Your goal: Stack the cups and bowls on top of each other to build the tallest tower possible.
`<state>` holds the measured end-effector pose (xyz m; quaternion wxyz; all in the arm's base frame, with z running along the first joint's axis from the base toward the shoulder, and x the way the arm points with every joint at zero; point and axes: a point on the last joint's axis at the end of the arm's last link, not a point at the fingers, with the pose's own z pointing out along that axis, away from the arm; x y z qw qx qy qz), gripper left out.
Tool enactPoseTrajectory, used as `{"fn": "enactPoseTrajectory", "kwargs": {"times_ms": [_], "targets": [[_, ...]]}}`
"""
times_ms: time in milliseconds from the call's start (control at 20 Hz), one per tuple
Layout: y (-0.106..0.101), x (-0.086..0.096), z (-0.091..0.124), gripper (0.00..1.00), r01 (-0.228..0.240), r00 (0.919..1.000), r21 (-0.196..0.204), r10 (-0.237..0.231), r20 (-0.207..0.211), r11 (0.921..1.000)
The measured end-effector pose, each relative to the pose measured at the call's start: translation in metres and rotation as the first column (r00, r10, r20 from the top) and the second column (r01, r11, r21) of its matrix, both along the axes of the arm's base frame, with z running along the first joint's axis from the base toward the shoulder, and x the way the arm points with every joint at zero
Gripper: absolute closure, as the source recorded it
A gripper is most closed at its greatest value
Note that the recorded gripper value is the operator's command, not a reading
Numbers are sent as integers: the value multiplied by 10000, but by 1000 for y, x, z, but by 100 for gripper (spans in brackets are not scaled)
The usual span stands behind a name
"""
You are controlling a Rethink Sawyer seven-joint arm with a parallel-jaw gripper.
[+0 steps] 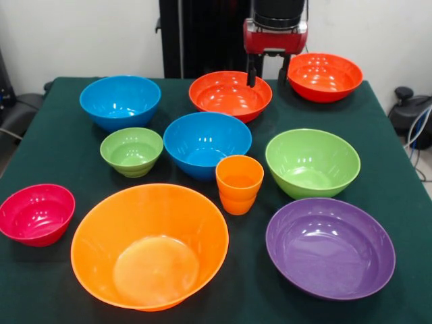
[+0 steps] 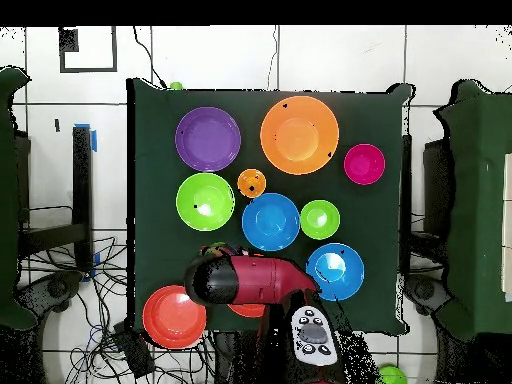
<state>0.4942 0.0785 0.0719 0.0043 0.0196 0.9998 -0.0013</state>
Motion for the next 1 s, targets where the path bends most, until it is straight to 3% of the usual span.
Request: {"fn": "enactPoseTrajectory", "kwargs": {"times_ms": [1000], "targets": [[-2, -1, -15, 0, -737, 9973, 211, 737, -14, 9971]]}}
